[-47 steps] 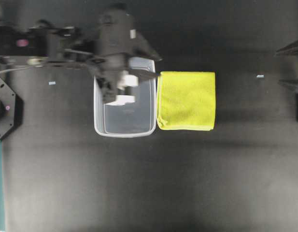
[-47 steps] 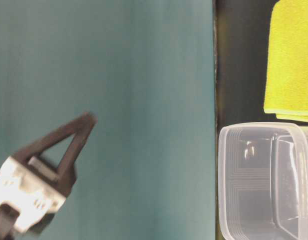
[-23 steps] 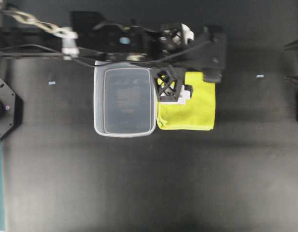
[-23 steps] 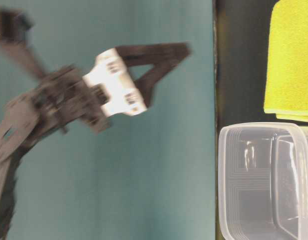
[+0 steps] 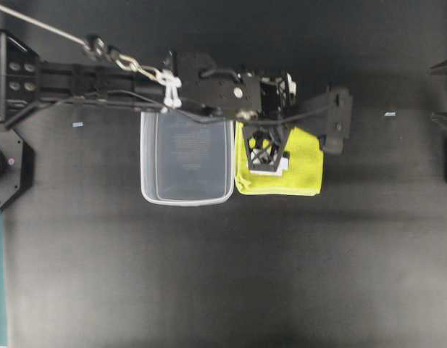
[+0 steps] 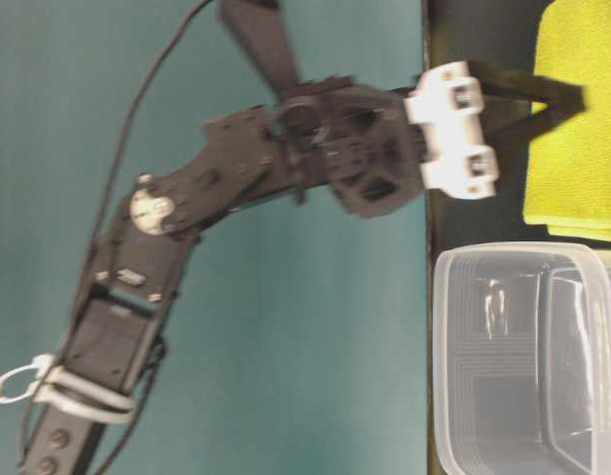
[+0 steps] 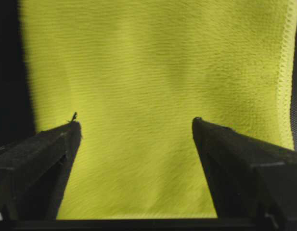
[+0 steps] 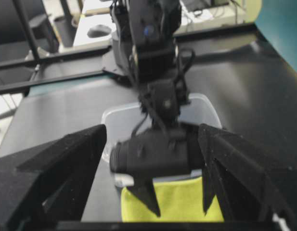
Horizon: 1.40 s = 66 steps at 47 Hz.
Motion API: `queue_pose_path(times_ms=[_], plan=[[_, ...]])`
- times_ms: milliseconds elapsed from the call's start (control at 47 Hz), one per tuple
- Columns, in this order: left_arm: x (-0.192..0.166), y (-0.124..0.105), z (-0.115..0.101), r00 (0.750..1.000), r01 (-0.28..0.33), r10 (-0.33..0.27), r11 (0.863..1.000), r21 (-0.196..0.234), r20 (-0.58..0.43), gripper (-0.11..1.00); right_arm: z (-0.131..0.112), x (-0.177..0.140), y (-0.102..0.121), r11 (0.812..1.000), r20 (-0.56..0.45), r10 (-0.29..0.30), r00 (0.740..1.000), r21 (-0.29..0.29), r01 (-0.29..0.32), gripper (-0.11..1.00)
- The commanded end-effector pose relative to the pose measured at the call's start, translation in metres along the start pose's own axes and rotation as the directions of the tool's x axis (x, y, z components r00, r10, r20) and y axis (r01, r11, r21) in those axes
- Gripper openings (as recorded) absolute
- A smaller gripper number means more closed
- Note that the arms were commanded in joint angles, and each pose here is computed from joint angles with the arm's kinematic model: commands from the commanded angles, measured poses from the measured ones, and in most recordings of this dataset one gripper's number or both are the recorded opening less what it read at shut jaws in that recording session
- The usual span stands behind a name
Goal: Place the yellow towel into the container with the left arm.
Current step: 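Lower the left gripper onto the yellow towel and pinch it closed, then lift the towel with the left gripper and carry it left over the container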
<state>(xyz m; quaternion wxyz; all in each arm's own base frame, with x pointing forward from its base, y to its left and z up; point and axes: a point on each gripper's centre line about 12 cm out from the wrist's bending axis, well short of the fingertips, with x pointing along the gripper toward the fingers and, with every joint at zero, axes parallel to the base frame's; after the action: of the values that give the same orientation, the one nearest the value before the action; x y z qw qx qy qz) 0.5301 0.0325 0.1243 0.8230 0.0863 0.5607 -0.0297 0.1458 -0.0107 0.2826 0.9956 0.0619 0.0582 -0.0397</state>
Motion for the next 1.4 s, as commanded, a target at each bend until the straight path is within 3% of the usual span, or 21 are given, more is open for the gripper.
queue_pose_path(times_ms=[0, 192, 255, 341, 490, 575, 745, 958, 1107, 1384], plan=[[0.014, -0.007, -0.001, 1.000, 0.005, -0.005, 1.000, 0.011, -0.017, 0.90, 0.007, 0.000, 0.000, 1.000, 0.016, -0.001, 1.000, 0.003, 0.001, 0.75], [0.029, -0.018, -0.002, 1.000, 0.014, -0.014, 0.999, 0.029, -0.018, 0.88, 0.008, -0.001, 0.000, 1.000, 0.020, -0.001, 1.000, 0.005, 0.001, 0.75], [0.029, -0.018, -0.002, 1.000, 0.014, -0.013, 0.999, 0.032, -0.020, 0.82, 0.009, -0.001, 0.001, 1.000, 0.023, 0.000, 1.000, 0.005, 0.000, 0.75], [0.027, -0.019, -0.001, 1.000, 0.015, -0.015, 0.999, 0.036, -0.016, 0.64, 0.009, -0.001, 0.001, 1.000, 0.023, 0.000, 1.000, 0.006, 0.000, 0.75], [0.005, -0.018, 0.012, 1.000, 0.007, -0.008, 0.999, 0.040, 0.023, 0.21, 0.010, -0.003, 0.001, 1.000, 0.022, 0.000, 1.000, 0.005, 0.000, 0.75], [-0.017, -0.013, 0.022, 0.999, -0.002, 0.000, 0.999, 0.034, 0.053, 0.06, 0.010, -0.004, 0.001, 1.000, 0.014, -0.001, 1.000, 0.005, 0.001, 0.75], [-0.091, -0.008, 0.041, 0.995, -0.013, 0.010, 1.000, 0.027, 0.094, 0.06, 0.011, -0.006, 0.001, 1.000, 0.011, -0.001, 1.000, 0.005, 0.001, 0.75], [-0.179, -0.007, 0.032, 0.992, -0.021, 0.019, 1.000, 0.017, 0.127, 0.06, 0.013, -0.007, 0.001, 1.000, 0.018, 0.001, 1.000, 0.009, -0.001, 0.75], [-0.208, -0.010, 0.003, 0.994, -0.018, 0.017, 1.000, 0.013, 0.110, 0.06, 0.014, -0.007, 0.001, 1.000, 0.025, 0.001, 1.000, 0.008, -0.002, 0.75], [-0.196, -0.023, -0.073, 1.000, -0.004, 0.003, 1.000, 0.006, 0.028, 0.06, 0.011, -0.007, 0.001, 1.000, 0.017, 0.000, 1.000, 0.008, -0.001, 0.75]])
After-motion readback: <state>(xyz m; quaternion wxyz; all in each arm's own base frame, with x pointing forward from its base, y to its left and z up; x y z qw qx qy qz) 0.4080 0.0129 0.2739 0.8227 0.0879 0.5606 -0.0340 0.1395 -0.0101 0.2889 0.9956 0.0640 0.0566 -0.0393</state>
